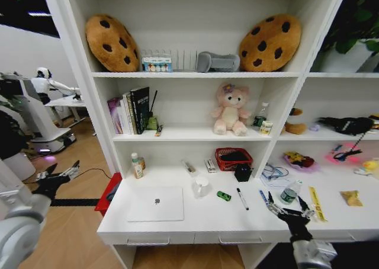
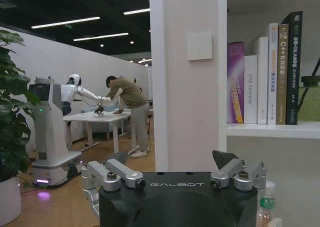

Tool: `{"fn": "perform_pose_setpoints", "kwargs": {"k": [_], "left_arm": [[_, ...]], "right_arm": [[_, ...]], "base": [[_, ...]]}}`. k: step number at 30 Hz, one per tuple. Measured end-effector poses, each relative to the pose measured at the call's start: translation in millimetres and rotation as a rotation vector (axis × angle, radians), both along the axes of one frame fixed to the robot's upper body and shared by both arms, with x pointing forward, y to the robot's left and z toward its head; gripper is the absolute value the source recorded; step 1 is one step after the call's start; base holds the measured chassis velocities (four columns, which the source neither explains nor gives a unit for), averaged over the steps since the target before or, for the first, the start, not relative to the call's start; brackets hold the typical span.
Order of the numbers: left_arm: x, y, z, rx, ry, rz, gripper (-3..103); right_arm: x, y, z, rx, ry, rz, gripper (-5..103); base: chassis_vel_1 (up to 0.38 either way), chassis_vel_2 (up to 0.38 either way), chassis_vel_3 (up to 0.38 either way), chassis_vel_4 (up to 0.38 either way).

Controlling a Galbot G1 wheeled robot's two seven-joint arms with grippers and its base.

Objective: Organize the objects on the table.

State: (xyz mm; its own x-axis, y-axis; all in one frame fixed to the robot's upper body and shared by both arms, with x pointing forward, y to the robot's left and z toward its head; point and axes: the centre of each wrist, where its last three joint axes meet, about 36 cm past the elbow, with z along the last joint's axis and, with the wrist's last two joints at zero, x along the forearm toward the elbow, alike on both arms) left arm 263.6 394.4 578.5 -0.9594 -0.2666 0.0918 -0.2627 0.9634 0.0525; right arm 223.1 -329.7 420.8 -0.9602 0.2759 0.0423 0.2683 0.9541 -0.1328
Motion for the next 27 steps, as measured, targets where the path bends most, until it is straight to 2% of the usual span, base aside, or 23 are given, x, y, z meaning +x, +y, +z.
{"fn": "perform_pose_setpoints", "kwargs": {"k": [2, 5, 8, 11, 14, 27], "left_arm": [[-5.5, -5.4, 0.6, -0.003, 0.003, -0.004, 98], [-20.4, -26.4, 0.9, -0.020, 0.018, -0.015, 100], [-23.3, -33.7, -1.6, -0.027, 0.027, -0.024, 100], [-27.3, -54.7, -15.8, -0.037, 0.045, -0.052, 100], [-28.4, -62.5, -18.2, -0.045, 0.050, -0.065, 100], [-29.1, -60.8, -16.1, -0.029, 0.056, -0.057, 100]], "right_arm": [[-0.7, 1.7, -0.7, 0.000, 0.003, 0.003, 100], [-4.5, 5.6, -2.6, 0.005, 0.007, 0.007, 100], [-5.8, 6.1, -3.3, 0.004, 0.006, 0.009, 100], [-9.6, 5.7, -5.6, 0.002, -0.001, 0.014, 100], [-9.1, 4.1, -5.5, 0.002, -0.004, 0.014, 100], [-6.8, 8.2, -11.1, 0.018, -0.010, 0.014, 100]], "base": [[0.000, 0.000, 0.000, 0.000], [0.000, 0.000, 0.000, 0.000], [0.000, 0.000, 0.000, 0.000], [0.000, 0.000, 0.000, 0.000], [0.000, 0.000, 0.000, 0.000], [0.000, 0.000, 0.000, 0.000]]}}
